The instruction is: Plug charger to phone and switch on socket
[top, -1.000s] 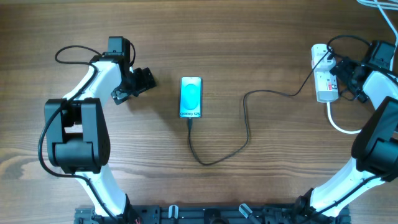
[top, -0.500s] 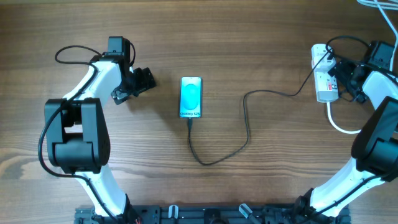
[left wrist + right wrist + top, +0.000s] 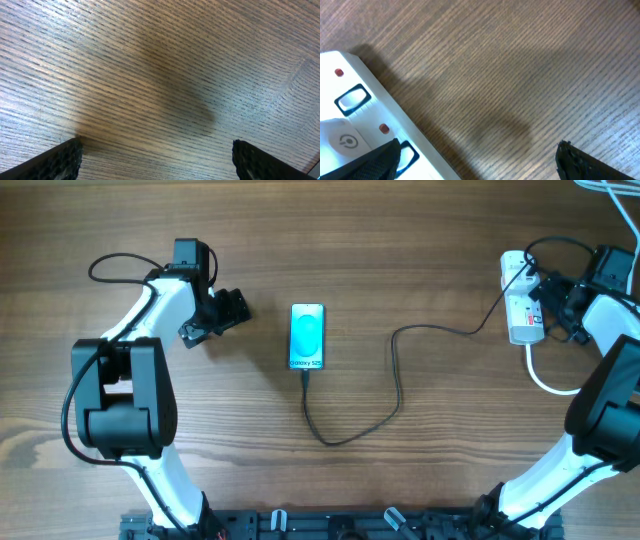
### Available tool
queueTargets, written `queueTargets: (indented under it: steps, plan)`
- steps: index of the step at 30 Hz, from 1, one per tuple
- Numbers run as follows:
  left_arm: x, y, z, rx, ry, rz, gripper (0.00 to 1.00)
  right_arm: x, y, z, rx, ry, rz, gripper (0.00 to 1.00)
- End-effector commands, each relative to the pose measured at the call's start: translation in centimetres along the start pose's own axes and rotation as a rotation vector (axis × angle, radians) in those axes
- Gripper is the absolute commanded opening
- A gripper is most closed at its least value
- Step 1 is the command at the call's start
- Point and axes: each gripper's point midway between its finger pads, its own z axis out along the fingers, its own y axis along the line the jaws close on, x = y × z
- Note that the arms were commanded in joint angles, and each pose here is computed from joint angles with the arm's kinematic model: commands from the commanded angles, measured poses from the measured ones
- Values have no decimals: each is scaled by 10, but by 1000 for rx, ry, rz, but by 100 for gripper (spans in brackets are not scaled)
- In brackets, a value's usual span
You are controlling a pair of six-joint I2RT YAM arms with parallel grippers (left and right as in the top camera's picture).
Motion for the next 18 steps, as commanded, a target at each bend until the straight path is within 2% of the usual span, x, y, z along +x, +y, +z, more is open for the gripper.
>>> queueTargets:
  steps: [1, 18]
  plan:
    - [2, 6, 5, -10, 15, -5, 100, 13, -4, 11, 23, 14, -21, 100]
    - [2, 6, 5, -10, 15, -5, 100, 31, 5, 22, -41, 84, -22, 100]
